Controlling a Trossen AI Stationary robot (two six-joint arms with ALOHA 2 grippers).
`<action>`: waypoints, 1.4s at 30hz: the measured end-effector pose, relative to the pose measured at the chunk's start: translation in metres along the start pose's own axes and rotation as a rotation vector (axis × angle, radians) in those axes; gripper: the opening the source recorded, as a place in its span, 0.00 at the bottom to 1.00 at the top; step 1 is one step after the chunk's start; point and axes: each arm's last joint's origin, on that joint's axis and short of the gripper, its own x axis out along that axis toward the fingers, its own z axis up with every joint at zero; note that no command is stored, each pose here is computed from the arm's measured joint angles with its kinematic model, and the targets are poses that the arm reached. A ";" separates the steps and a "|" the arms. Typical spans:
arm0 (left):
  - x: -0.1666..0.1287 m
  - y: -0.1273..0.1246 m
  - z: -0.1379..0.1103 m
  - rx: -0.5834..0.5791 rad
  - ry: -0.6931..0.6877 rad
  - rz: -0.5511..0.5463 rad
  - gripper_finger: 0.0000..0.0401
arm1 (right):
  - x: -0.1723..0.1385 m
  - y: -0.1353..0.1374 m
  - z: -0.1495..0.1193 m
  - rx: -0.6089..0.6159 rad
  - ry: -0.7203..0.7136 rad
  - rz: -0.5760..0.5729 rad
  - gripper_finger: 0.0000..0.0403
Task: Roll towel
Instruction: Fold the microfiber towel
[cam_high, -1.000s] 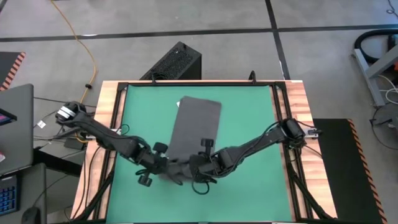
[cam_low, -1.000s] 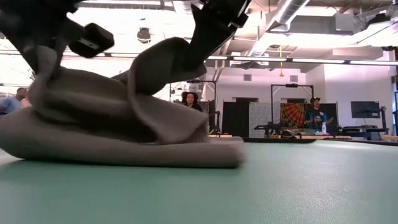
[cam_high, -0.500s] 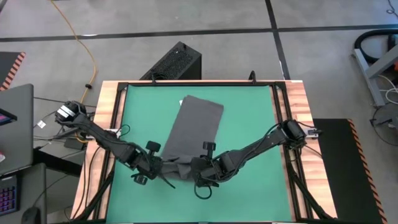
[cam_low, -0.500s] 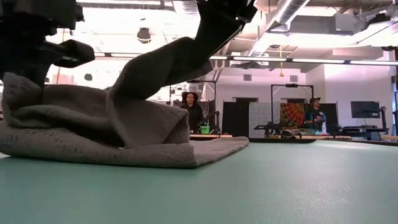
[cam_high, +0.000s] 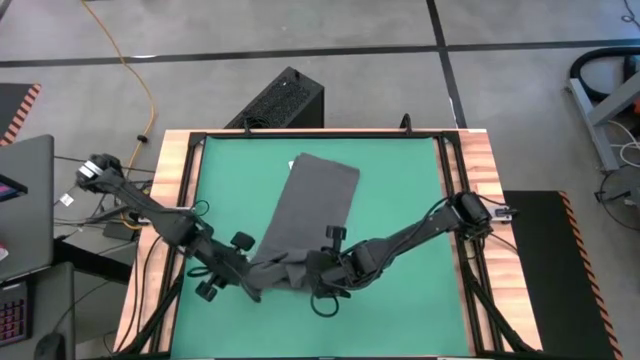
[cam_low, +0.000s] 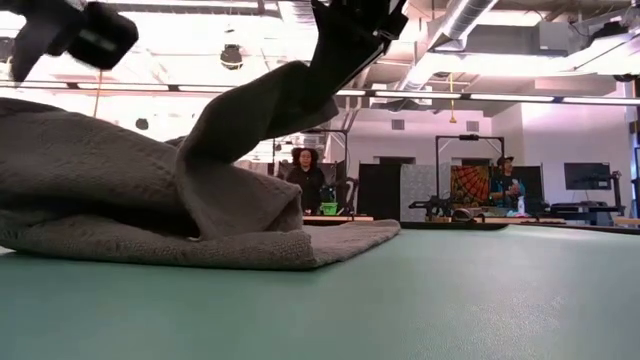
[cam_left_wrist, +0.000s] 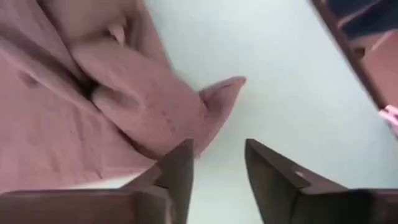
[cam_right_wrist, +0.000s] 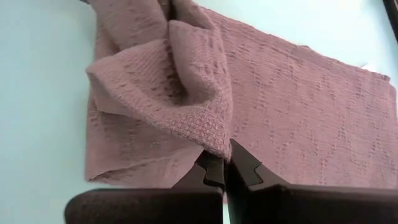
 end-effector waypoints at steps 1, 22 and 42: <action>-0.003 0.000 0.001 0.008 -0.028 0.005 0.40 | 0.001 -0.001 0.000 0.002 0.000 -0.001 0.03; 0.084 -0.056 0.020 0.580 0.101 0.170 0.49 | 0.002 -0.002 0.001 0.036 0.008 0.021 0.03; 0.095 -0.057 0.016 0.444 0.125 0.236 0.32 | 0.001 0.000 0.003 0.049 -0.017 0.033 0.03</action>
